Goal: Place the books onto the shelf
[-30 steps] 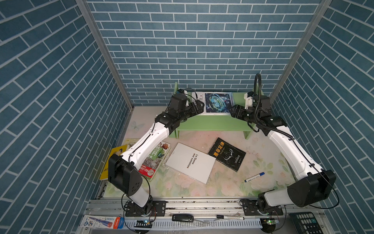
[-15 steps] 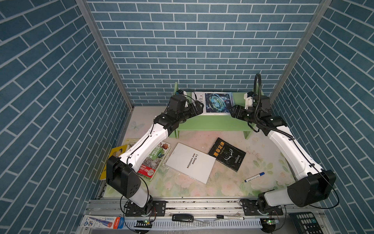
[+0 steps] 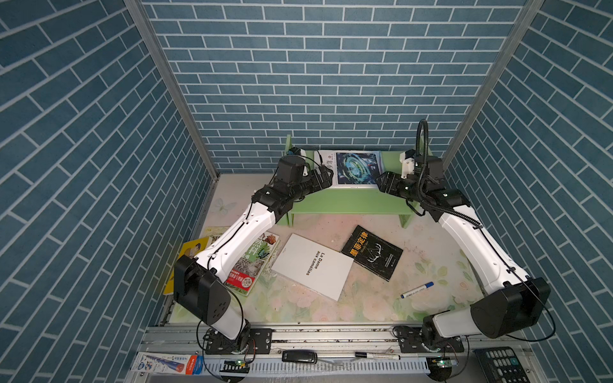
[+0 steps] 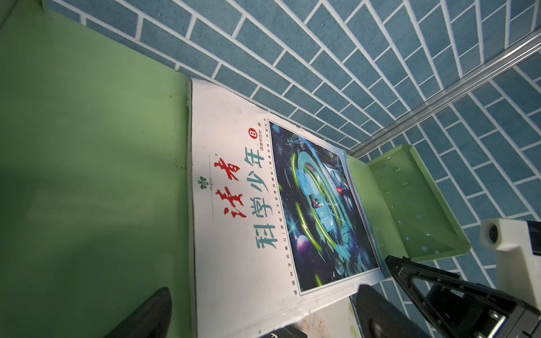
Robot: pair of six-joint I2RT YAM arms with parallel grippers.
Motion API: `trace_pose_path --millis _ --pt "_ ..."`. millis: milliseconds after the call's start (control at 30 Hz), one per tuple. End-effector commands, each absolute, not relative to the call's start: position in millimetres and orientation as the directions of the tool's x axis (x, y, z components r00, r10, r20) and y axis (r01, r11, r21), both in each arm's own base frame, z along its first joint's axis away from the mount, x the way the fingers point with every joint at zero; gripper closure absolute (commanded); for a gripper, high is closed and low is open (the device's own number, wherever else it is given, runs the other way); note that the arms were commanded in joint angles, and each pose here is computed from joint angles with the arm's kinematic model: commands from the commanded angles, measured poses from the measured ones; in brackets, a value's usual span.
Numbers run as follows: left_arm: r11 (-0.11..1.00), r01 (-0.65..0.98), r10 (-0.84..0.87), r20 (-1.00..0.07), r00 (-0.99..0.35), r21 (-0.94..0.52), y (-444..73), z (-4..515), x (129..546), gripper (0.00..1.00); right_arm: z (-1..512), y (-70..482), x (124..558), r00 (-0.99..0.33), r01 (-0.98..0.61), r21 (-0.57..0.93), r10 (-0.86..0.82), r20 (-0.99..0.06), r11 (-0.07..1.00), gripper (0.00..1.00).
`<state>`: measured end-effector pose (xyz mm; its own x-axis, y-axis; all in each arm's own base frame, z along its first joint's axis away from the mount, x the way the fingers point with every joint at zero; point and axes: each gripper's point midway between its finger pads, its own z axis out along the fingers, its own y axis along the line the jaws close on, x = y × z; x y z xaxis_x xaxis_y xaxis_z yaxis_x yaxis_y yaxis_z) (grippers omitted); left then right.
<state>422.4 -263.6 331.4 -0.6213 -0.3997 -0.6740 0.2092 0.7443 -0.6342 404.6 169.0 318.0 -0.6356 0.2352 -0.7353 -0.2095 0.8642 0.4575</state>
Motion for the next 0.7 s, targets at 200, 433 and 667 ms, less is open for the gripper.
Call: trace_pose_path --millis 200,433,667 --pt "0.759 0.210 -0.385 -0.685 -0.618 -0.616 -259.7 328.5 422.2 0.00 319.1 172.6 408.4 -0.648 -0.216 0.464 0.229 -0.726 0.859 0.24" --pt "0.763 0.207 -0.383 -0.686 -0.618 -0.612 -259.5 327.3 423.9 0.00 317.7 174.1 409.6 -0.651 -0.219 0.465 0.226 -0.724 0.858 0.24" --pt "0.765 0.203 -0.382 -0.684 -0.622 -0.612 -259.9 325.9 424.9 0.00 317.3 174.7 410.4 -0.653 -0.220 0.468 0.227 -0.723 0.856 0.24"
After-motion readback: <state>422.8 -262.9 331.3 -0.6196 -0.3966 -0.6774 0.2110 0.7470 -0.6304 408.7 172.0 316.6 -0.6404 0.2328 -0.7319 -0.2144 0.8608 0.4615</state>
